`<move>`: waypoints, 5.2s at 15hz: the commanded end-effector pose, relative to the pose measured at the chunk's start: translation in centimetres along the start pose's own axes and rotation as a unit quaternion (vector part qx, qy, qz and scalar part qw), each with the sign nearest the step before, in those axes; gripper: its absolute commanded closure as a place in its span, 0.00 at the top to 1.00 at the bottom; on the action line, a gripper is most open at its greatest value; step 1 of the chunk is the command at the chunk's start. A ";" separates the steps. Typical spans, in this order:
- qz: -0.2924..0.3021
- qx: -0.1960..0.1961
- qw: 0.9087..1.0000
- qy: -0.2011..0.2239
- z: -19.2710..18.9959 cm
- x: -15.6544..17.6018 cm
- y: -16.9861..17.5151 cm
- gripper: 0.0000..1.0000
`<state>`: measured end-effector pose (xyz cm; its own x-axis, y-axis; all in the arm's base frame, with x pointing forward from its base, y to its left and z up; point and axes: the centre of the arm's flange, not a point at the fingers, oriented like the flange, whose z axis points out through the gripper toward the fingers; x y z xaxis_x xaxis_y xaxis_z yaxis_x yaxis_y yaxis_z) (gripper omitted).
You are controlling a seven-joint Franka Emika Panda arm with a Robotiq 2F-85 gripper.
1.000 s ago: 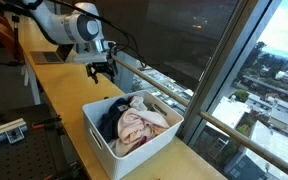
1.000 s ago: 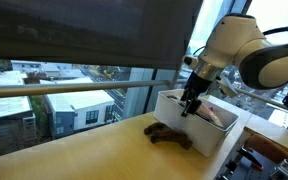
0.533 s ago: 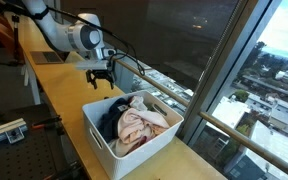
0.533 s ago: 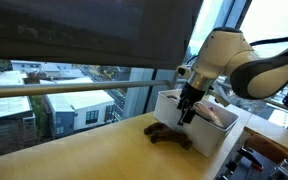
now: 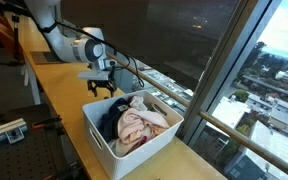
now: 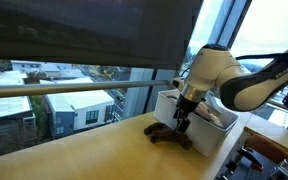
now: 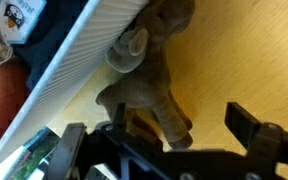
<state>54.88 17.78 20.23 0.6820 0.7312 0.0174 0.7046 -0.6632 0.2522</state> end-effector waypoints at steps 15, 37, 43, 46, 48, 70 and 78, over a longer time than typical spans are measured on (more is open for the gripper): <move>0.015 0.024 0.999 -0.037 10.1 -2.9 -0.1 0.42; 0.090 -0.094 0.989 0.076 -18.2 -7.1 14.9 0.00; 0.146 -0.099 0.983 0.050 -14.9 -13.2 20.4 0.00; 0.165 -0.091 0.981 0.039 -13.3 -14.8 21.0 0.26; 0.171 -0.086 0.981 0.034 -12.6 -15.3 21.5 0.40; 0.189 -0.073 0.979 0.028 -12.3 -15.6 21.5 0.84; 0.189 -0.073 0.979 0.028 -12.3 -15.6 21.5 0.84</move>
<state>56.96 -5.89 37.28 0.8740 0.4478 0.1886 0.3654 -0.8616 0.3522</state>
